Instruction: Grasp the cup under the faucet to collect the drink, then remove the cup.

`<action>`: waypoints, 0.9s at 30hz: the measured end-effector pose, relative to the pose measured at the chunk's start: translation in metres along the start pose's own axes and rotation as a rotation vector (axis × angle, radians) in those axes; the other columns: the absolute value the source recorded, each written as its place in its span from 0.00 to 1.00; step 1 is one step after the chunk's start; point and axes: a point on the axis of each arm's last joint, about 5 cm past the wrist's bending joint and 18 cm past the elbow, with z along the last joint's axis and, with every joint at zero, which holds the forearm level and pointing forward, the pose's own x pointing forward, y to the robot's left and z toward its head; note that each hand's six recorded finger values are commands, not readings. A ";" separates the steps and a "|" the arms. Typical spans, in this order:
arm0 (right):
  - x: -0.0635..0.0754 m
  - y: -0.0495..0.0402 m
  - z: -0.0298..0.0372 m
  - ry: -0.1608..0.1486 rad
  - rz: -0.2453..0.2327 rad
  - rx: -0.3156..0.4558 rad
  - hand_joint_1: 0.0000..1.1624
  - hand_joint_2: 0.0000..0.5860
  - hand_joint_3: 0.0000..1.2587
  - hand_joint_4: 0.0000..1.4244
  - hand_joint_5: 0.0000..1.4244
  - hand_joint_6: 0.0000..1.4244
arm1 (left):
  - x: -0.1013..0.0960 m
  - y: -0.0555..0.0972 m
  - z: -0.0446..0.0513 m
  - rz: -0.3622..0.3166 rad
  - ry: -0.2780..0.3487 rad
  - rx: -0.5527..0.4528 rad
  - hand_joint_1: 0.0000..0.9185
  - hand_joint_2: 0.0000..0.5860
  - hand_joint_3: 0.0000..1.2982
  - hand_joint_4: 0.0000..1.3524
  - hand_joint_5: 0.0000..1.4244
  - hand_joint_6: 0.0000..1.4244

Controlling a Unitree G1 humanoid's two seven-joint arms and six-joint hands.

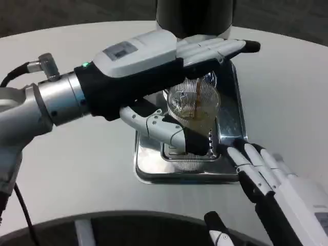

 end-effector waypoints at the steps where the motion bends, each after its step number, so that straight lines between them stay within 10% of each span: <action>1: 0.001 0.0006 0.0001 0.004 0.003 -0.004 0.37 0.68 0.02 0.00 0.00 0.00 | -0.001 0.000 0.0002 0.005 0.002 0.011 0.00 0.09 0.00 0.00 0.01 0.00; 13: 0.025 0.0188 -0.0090 0.092 0.008 0.000 0.39 0.59 0.00 0.00 0.00 0.00 | -0.006 -0.005 0.0025 0.079 0.032 0.073 0.00 0.09 0.00 0.00 0.01 0.00; 27: 0.077 0.0404 -0.0168 0.154 -0.148 0.101 0.42 0.53 0.00 0.00 0.00 0.00 | -0.004 -0.009 0.0032 0.076 0.021 0.049 0.00 0.10 0.00 0.00 0.01 0.00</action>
